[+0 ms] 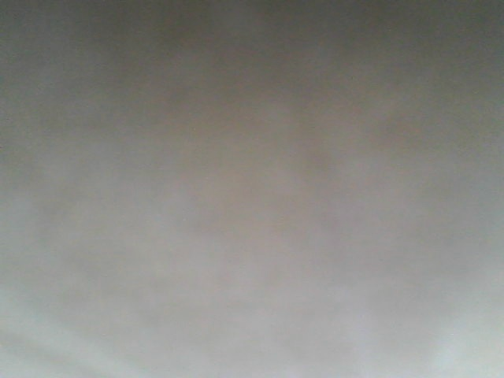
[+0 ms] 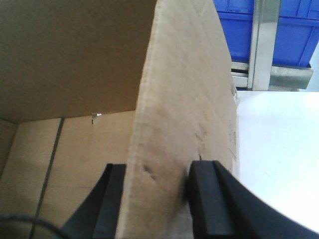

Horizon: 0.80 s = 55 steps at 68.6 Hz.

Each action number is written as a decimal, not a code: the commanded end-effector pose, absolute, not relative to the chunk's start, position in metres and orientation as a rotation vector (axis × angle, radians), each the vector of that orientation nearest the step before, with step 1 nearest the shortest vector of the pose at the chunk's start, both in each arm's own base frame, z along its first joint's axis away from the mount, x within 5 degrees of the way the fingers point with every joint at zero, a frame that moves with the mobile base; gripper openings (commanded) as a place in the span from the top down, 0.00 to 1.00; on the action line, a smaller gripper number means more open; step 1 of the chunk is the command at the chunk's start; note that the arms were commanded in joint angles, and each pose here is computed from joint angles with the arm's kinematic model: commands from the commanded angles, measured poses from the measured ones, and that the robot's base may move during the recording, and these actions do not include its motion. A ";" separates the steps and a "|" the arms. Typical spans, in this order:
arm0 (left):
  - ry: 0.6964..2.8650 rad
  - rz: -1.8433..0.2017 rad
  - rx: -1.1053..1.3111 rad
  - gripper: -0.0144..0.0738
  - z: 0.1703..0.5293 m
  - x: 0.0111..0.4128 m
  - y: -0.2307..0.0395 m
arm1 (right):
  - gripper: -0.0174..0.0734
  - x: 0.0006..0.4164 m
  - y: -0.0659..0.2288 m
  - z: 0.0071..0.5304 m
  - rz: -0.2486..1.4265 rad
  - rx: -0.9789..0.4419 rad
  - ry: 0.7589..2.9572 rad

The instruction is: Grab box from left shelf to table start

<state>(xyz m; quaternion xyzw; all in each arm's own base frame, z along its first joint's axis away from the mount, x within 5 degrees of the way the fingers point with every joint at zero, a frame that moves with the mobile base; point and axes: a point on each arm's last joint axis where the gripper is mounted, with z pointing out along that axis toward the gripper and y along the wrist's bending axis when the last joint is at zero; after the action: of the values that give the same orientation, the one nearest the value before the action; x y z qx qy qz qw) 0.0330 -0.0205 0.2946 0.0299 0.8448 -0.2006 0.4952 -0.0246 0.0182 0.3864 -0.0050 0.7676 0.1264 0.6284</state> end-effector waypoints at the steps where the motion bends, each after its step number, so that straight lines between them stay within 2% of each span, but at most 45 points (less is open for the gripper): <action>1: 1.970 -0.379 0.091 0.94 0.323 0.034 -0.014 | 0.74 -0.016 0.012 0.406 0.216 0.023 1.656; 13: 1.969 -0.241 0.108 0.94 0.370 0.049 -0.010 | 0.74 0.022 0.012 0.415 0.220 0.034 1.789; 25: 2.101 -0.177 0.120 0.94 0.392 0.092 -0.021 | 0.74 0.069 0.012 0.423 0.223 0.047 1.938; 38: 2.181 -0.139 0.144 0.94 0.391 0.152 -0.038 | 0.74 0.130 0.012 0.407 0.198 0.018 2.140; 55: 2.296 -0.108 0.074 0.94 0.359 0.214 -0.047 | 0.74 0.188 0.011 0.376 0.171 -0.022 2.310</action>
<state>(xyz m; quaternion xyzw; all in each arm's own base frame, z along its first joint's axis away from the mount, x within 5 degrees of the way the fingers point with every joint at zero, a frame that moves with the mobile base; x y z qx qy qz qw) 0.1924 -0.0539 0.3437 0.0372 0.9403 -0.0686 0.3312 0.1713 0.0142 0.3644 0.0017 0.9313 0.0832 0.3547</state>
